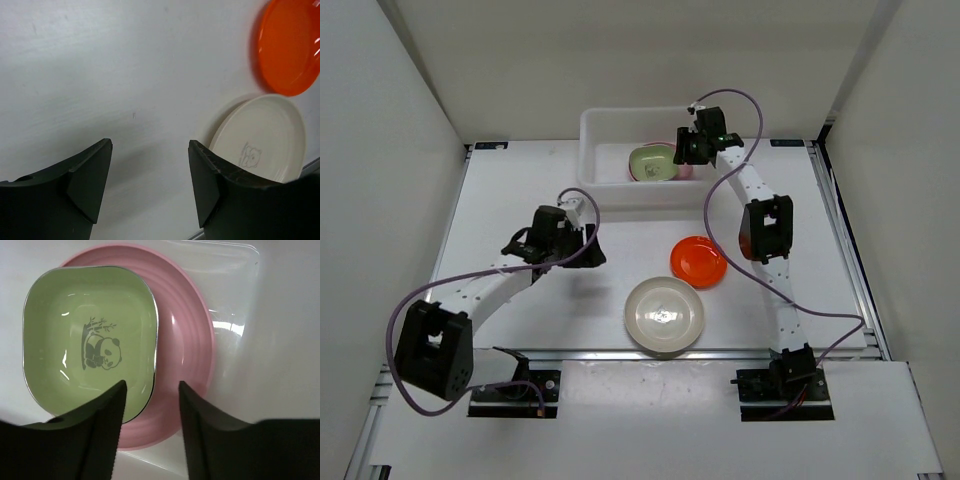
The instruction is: Place the mixed dishes into the plastic bin
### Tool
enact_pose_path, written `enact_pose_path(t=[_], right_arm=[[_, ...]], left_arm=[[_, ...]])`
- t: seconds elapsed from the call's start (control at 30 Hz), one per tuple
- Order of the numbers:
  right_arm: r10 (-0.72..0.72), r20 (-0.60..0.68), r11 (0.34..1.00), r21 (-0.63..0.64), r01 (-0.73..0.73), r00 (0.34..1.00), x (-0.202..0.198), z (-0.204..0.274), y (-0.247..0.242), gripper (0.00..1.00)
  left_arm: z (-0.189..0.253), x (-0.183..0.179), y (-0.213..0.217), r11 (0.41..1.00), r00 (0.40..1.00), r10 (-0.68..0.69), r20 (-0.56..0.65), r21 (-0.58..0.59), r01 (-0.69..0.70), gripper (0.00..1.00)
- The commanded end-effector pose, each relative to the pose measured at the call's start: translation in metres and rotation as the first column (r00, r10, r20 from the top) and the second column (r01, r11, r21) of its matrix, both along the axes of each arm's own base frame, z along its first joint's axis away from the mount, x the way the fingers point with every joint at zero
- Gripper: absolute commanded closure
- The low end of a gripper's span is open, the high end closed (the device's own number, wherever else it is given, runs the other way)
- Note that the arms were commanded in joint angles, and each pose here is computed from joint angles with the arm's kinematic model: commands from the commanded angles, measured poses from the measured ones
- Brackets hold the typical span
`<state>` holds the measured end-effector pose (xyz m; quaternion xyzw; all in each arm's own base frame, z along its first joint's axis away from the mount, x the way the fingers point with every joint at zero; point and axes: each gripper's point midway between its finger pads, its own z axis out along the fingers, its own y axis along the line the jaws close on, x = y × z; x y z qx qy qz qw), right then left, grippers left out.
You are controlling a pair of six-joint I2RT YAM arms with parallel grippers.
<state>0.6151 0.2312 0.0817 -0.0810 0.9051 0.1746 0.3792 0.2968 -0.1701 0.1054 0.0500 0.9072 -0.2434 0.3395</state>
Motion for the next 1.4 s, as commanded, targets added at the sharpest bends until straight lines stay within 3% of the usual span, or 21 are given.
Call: enact_pose_path(t=[0.0,0.07,0.2,0.37,0.47,0.5,0.63,0.7,0.73,0.8,0.9,0.97,1.13,1.23,1.3,1.37], right_arm=[[-0.002,0.149,1.000,0.009,0.001,0.989,0.008,0.079,-0.004,0.46],[-0.012,0.185,1.000,0.012,0.010,0.983,0.003,0.111,-0.009,0.37],[-0.048,0.281,0.999,0.012,0.046,0.958,-0.011,0.185,-0.034,0.36],[-0.090,0.367,0.996,0.053,0.076,0.926,-0.055,0.279,-0.079,0.35],[-0.131,0.409,0.991,0.057,0.118,0.903,-0.087,0.321,-0.113,0.34],[-0.146,0.385,0.989,0.049,0.138,0.911,-0.094,0.315,-0.122,0.35],[-0.191,0.438,0.981,0.042,0.192,0.878,-0.151,0.345,-0.157,0.34],[-0.229,0.444,0.972,0.054,0.229,0.866,-0.183,0.330,-0.172,0.34],[-0.240,0.413,0.970,0.060,0.236,0.878,-0.186,0.304,-0.177,0.35],[-0.279,0.435,0.960,0.111,0.257,0.856,-0.221,0.304,-0.189,0.35],[-0.306,0.392,0.952,0.135,0.275,0.868,-0.245,0.269,-0.204,0.39],[-0.311,0.355,0.950,0.118,0.288,0.881,-0.256,0.245,-0.208,0.39],[-0.307,0.274,0.951,0.113,0.286,0.912,-0.276,0.196,-0.201,0.40],[-0.307,0.252,0.948,0.163,0.273,0.918,-0.280,0.182,-0.190,0.42],[-0.292,0.236,0.950,0.184,0.253,0.927,-0.284,0.171,-0.181,0.42],[-0.291,0.218,0.948,0.195,0.250,0.932,-0.286,0.163,-0.176,0.43]], left_arm=[[-0.022,-0.017,-0.008,0.995,0.997,-0.055,-0.051,0.078,0.058,0.27],[-0.026,-0.026,-0.019,0.991,0.992,-0.101,-0.069,0.077,0.106,0.26],[-0.032,-0.048,-0.051,0.973,0.974,-0.216,-0.075,0.063,0.221,0.26],[-0.058,-0.072,-0.071,0.934,0.940,-0.311,-0.139,0.138,0.329,0.27],[-0.077,-0.087,-0.075,0.917,0.918,-0.342,-0.201,0.140,0.373,0.30],[-0.083,-0.091,-0.076,0.909,0.908,-0.356,-0.221,0.143,0.392,0.30],[-0.093,-0.103,-0.087,0.882,0.874,-0.405,-0.268,0.136,0.451,0.42],[-0.097,-0.109,-0.095,0.880,0.861,-0.421,-0.287,0.101,0.464,0.66],[-0.096,-0.110,-0.099,0.879,0.856,-0.430,-0.286,0.085,0.470,0.73],[-0.096,-0.113,-0.105,0.883,0.848,-0.439,-0.297,0.036,0.469,1.00],[-0.072,-0.102,-0.117,0.900,0.869,-0.429,-0.245,-0.041,0.433,1.00],[-0.045,-0.083,-0.116,0.919,0.905,-0.394,-0.162,-0.033,0.394,1.00],[0.060,0.006,-0.089,0.972,0.977,-0.176,0.118,-0.137,0.192,1.00],[0.110,0.052,-0.072,0.973,0.965,-0.028,0.262,-0.214,0.087,1.00],[0.144,0.082,-0.066,0.963,0.926,0.056,0.374,-0.265,0.049,1.00],[0.151,0.107,-0.062,0.964,0.902,0.119,0.416,-0.266,-0.005,1.00]])
